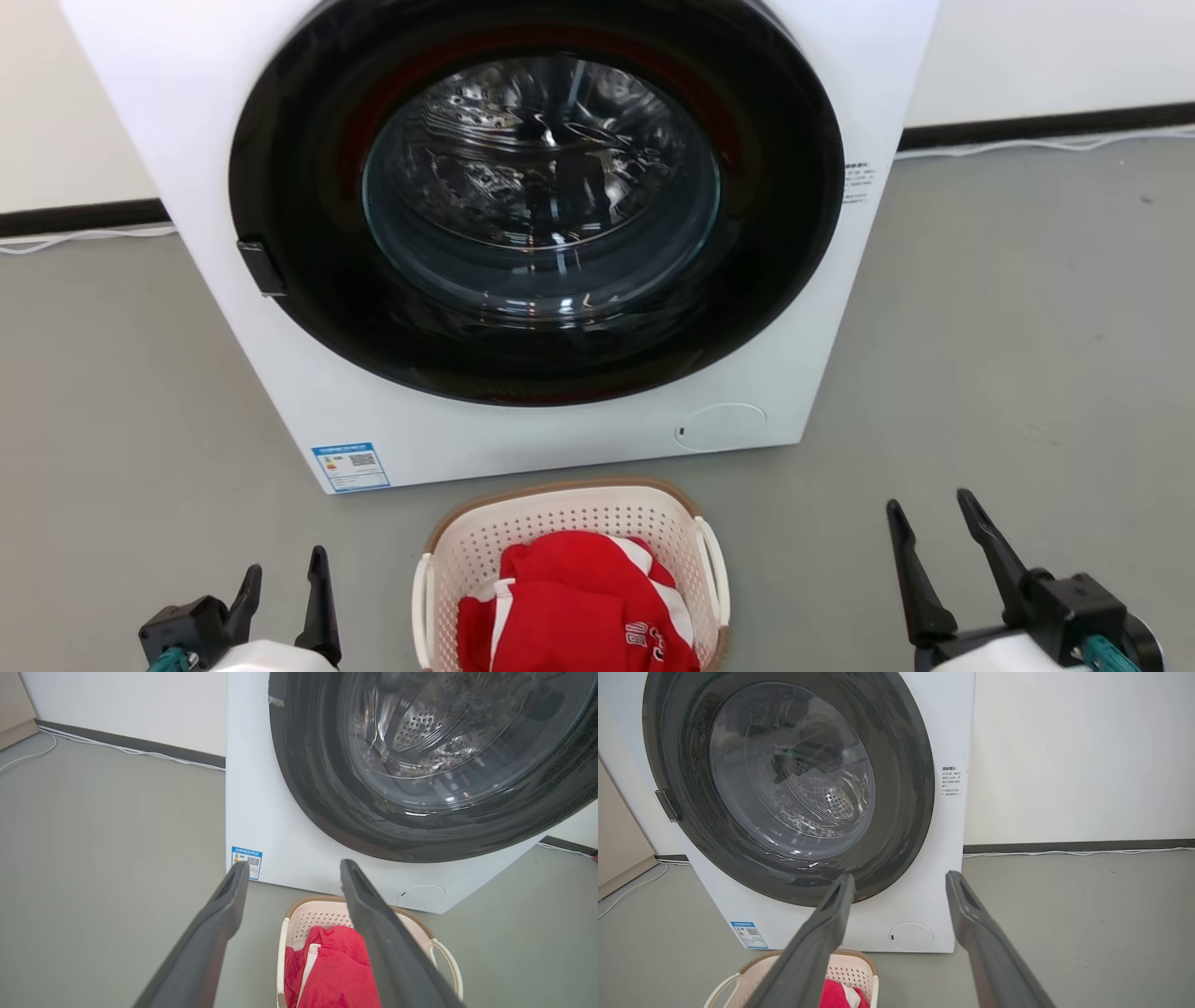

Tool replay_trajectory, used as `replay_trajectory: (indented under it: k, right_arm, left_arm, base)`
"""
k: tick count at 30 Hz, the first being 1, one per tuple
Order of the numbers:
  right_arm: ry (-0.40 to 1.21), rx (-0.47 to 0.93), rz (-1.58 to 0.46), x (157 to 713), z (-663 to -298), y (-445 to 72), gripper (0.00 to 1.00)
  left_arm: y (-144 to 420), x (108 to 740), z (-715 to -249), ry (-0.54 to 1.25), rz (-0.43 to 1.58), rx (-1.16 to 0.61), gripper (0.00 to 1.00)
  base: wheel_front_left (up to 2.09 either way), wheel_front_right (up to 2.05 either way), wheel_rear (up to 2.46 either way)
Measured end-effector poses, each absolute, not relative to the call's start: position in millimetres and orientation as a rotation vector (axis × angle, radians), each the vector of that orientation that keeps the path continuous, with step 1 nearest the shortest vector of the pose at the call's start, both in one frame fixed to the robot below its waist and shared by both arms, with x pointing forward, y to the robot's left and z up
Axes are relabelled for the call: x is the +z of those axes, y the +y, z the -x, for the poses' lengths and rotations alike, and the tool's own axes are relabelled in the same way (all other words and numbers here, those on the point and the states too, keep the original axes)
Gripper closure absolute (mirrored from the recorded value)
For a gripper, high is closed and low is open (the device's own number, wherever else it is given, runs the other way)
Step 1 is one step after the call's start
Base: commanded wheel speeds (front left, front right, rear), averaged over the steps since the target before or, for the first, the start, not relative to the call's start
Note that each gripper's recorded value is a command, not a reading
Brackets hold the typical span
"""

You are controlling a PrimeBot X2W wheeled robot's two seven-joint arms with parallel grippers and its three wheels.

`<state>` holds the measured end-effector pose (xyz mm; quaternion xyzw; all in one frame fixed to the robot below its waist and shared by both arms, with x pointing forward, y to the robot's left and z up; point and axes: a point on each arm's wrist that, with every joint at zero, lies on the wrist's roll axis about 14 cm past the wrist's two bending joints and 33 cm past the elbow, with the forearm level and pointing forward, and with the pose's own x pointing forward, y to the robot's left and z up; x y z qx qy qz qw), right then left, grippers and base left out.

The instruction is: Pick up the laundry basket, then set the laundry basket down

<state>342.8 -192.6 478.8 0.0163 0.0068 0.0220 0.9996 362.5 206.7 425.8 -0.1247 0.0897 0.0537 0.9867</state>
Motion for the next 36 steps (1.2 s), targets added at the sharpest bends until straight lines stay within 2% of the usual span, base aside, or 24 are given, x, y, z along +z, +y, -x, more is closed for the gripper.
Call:
replay_trajectory:
  k: [10,22,23,29,36]
  right_arm:
    - [0.014,0.048,-0.032,478,-331,-192,0.00]
    - [0.000,0.054,-0.037,482,-332,-189,0.00]
    - [0.011,0.054,-0.038,479,-331,-188,1.00]
    - [0.107,0.044,-0.073,449,-317,-185,1.00]
    - [0.116,0.021,-0.143,448,-317,-188,1.00]
  left_arm:
    - [227,456,-339,0.068,0.216,0.157,0.00]
    - [239,461,-325,0.044,0.202,0.199,0.00]
    - [239,458,-324,0.054,0.203,0.200,1.00]
    - [233,429,-310,0.155,0.241,0.216,1.00]
    - [235,427,-310,0.163,0.301,0.233,1.00]
  base:
    - [0.00,0.00,0.00]
    - [0.00,0.00,0.00]
    - [0.00,0.00,0.00]
    - [0.00,0.00,0.00]
    - [0.00,0.00,0.00]
